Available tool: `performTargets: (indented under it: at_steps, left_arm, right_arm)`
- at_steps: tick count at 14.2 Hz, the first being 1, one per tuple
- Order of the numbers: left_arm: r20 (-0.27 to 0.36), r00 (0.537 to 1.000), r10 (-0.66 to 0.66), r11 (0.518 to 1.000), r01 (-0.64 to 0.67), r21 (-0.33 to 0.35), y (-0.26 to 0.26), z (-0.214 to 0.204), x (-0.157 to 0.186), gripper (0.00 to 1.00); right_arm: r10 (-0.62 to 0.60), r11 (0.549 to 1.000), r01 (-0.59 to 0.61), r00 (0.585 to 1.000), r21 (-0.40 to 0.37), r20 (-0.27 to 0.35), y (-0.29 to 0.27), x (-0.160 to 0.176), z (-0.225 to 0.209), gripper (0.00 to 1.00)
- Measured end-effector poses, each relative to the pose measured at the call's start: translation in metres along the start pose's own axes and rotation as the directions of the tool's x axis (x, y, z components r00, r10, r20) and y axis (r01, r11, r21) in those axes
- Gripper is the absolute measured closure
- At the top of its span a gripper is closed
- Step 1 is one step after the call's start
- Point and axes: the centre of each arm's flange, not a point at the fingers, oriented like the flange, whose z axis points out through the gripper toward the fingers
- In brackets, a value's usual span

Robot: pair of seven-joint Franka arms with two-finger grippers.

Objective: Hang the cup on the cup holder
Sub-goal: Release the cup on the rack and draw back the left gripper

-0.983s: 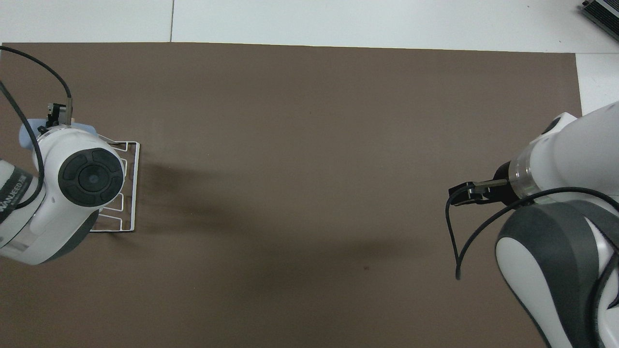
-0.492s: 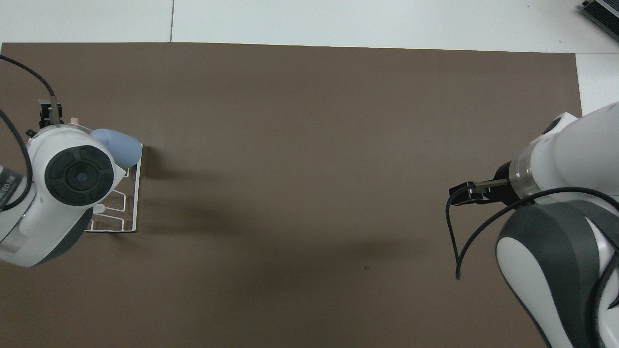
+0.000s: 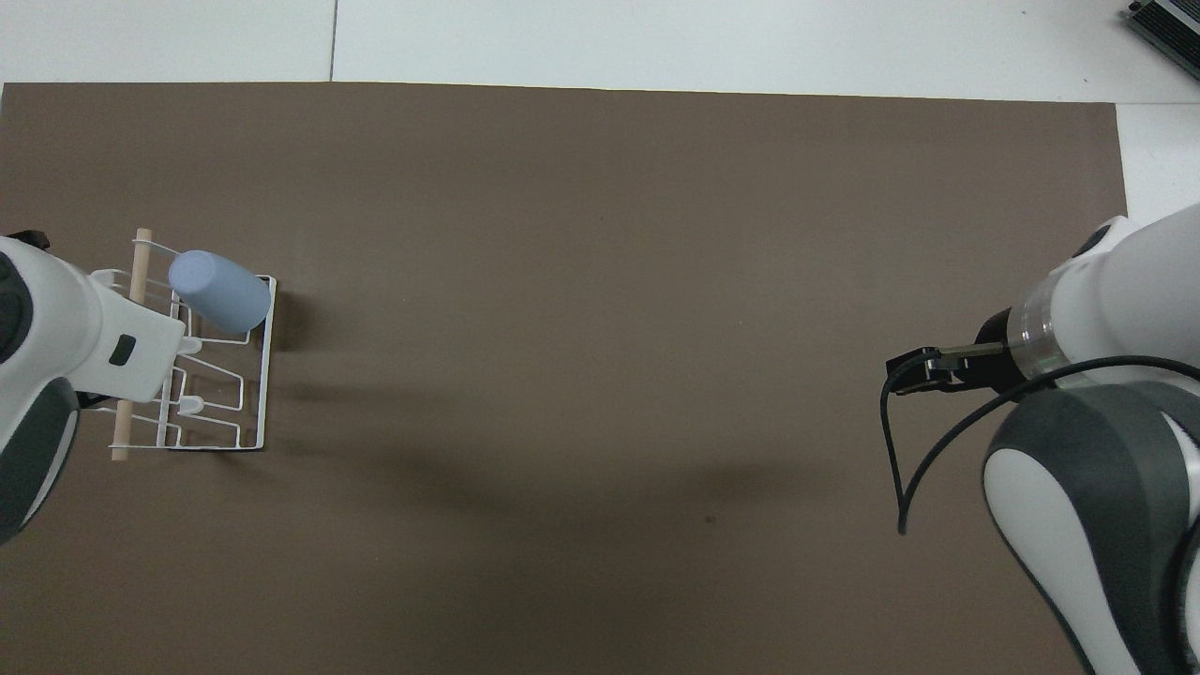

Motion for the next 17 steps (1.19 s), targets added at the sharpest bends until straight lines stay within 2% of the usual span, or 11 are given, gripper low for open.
performTargets:
  at_steps: [3, 7, 10, 14, 17]
  left_arm:
    - [-0.088, 0.987, -0.137, 0.989, 0.132, -0.065, -0.012, -0.034, -0.004, 0.0]
    - [-0.156, 0.943, -0.294, 0.948, 0.268, -0.17, -0.032, -0.069, 0.0, 0.0]
    - [-0.124, 0.878, -0.462, 0.868, 0.419, -0.268, -0.04, -0.08, 0.006, 0.0]
    - [-0.073, 0.757, -0.649, 0.73, 0.592, -0.343, -0.033, -0.095, 0.013, 0.0]
    - [-0.043, 0.725, -0.688, 0.688, 0.632, -0.357, -0.022, -0.107, 0.015, 0.0]
  right_arm:
    - [0.022, 1.0, -0.022, 1.0, 0.002, 0.0, 0.011, 0.001, 0.0, 0.0]
    - [0.025, 1.0, -0.025, 1.0, 0.002, -0.001, 0.013, 0.001, -0.001, 0.0]
    - [0.025, 1.0, -0.025, 1.0, 0.002, -0.002, 0.013, 0.001, -0.001, 0.0]
    - [0.025, 1.0, -0.025, 1.0, 0.002, -0.003, 0.013, 0.001, -0.001, 0.0]
    - [0.025, 1.0, -0.025, 1.0, 0.002, -0.003, 0.013, 0.001, -0.002, 0.0]
